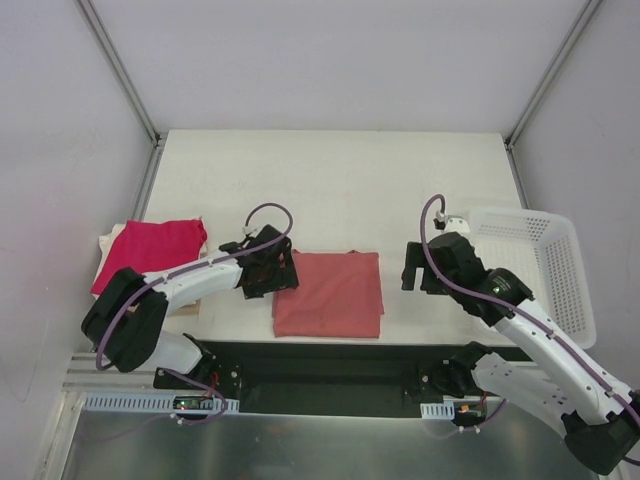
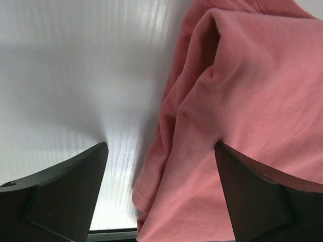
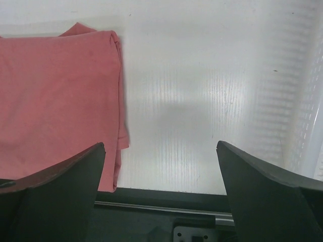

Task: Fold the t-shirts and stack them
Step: Fold the tshirt, then neatly place the folded tshirt to the corner

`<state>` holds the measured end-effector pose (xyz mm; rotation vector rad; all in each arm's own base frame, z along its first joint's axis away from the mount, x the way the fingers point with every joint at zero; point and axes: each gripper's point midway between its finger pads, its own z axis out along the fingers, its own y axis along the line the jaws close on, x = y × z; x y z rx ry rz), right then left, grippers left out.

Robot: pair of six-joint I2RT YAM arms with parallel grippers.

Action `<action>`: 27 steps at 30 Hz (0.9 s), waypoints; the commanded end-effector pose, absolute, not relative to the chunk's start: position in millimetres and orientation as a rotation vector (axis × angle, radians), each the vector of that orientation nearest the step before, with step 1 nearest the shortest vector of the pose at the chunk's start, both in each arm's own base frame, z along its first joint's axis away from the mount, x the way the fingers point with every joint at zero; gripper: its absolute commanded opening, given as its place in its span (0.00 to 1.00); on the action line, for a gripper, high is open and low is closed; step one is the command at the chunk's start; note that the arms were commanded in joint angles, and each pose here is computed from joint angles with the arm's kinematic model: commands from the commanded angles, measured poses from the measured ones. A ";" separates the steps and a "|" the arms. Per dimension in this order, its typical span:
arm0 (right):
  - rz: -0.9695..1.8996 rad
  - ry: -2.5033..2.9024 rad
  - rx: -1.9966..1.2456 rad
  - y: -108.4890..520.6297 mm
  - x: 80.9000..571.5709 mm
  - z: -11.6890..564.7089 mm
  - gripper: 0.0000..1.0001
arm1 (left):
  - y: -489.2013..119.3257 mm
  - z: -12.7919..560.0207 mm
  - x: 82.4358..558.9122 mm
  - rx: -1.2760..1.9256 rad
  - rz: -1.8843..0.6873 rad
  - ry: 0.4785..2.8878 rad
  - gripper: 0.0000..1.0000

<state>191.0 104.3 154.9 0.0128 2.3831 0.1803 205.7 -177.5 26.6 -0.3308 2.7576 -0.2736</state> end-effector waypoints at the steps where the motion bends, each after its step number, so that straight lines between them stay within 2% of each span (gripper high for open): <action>1: 0.132 2.385 0.029 95.6 189.8 155.1 0.97 | -188.7 18.6 214.2 -0.279 -0.262 2.811 0.81; 2: 0.131 2.383 0.026 95.4 189.7 155.4 0.97 | -191.8 18.4 217.0 -0.272 -0.264 2.815 0.78; 3: 0.127 2.383 0.019 95.0 189.9 155.0 0.97 | -192.3 10.8 216.0 -0.270 -0.244 2.843 0.70; 9: 0.108 2.368 0.012 90.4 189.5 156.4 0.97 | -196.3 -12.2 213.9 -0.245 -0.172 2.916 0.49; 10: 0.108 2.364 0.008 89.9 189.5 157.3 0.97 | -199.1 -13.4 214.6 -0.239 -0.176 2.925 0.41; 13: 0.105 2.343 0.003 87.6 190.3 162.1 0.97 | -203.9 -20.8 217.9 -0.199 -0.150 2.943 0.26; 14: 0.100 2.340 0.004 86.5 190.3 162.6 0.97 | -205.5 -21.6 218.7 -0.169 -0.155 2.950 0.14; 16: 0.094 2.328 0.002 84.0 190.0 164.8 0.97 | -207.8 -21.8 223.4 -0.136 -0.146 2.946 0.00; 19: 0.058 2.308 0.016 76.6 190.9 164.6 0.97 | -201.1 -13.1 233.0 -0.089 -0.091 2.896 0.00; 27: -0.049 2.266 0.062 57.4 193.8 161.8 0.97 | -123.5 56.4 251.6 0.106 0.373 2.655 0.00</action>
